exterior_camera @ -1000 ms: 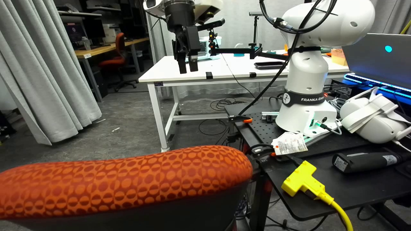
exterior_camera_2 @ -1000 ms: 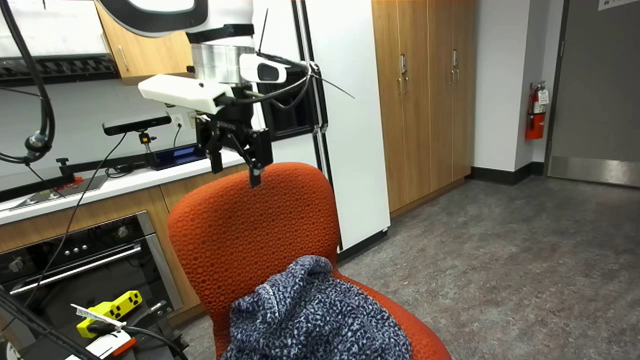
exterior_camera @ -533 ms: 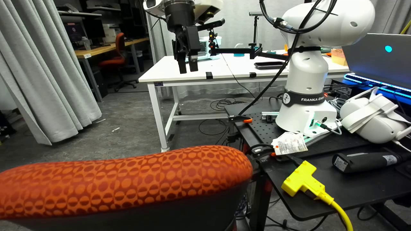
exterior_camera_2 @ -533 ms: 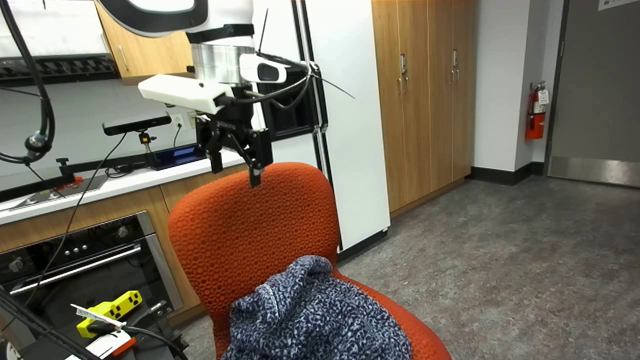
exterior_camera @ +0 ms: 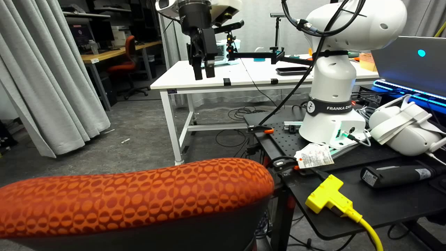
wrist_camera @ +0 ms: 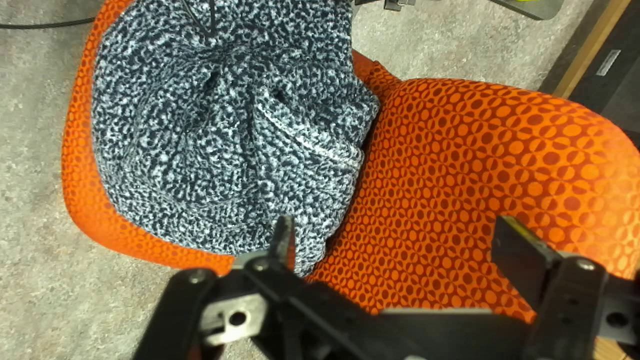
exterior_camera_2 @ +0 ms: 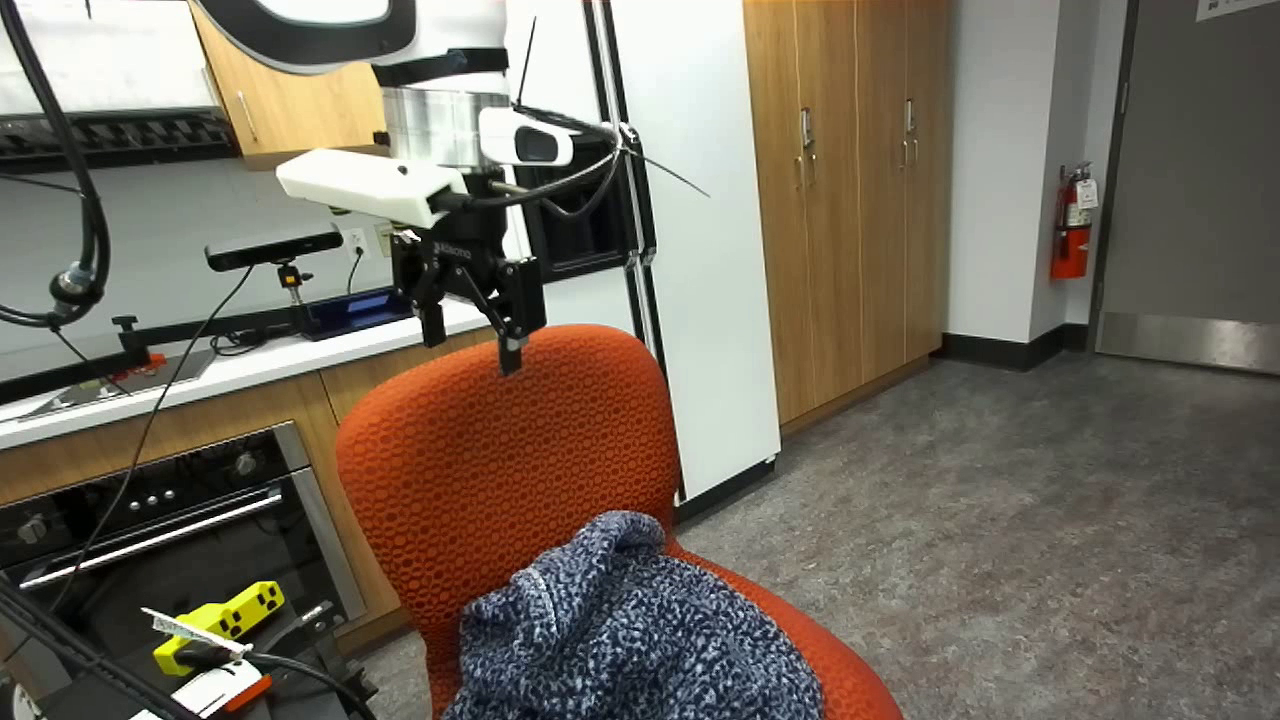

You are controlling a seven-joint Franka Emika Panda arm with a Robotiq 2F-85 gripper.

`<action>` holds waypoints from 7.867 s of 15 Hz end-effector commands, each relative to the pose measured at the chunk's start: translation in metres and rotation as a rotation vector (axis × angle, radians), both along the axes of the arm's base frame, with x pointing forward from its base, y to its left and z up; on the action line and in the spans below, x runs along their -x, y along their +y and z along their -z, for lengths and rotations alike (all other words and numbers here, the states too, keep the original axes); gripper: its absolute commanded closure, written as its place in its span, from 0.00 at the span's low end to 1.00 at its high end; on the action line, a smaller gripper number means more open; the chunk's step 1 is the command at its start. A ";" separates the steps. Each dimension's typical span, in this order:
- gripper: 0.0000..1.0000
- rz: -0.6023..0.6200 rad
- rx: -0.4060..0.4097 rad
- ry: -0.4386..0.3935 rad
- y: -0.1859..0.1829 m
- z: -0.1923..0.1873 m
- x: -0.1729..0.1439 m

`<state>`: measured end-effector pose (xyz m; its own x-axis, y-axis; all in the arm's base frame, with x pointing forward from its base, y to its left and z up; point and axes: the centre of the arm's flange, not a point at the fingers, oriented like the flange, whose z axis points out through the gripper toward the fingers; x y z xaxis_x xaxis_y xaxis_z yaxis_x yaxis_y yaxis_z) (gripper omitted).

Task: Put the object on the head rest of the orange chair

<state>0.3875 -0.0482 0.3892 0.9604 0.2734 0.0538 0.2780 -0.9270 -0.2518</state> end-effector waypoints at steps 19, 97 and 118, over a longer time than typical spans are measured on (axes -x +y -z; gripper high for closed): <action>0.00 0.085 0.163 -0.232 0.011 0.102 -0.086; 0.99 -0.385 0.668 -0.749 0.324 -0.206 -0.079; 0.99 -0.791 0.388 -1.125 0.557 -0.202 -0.069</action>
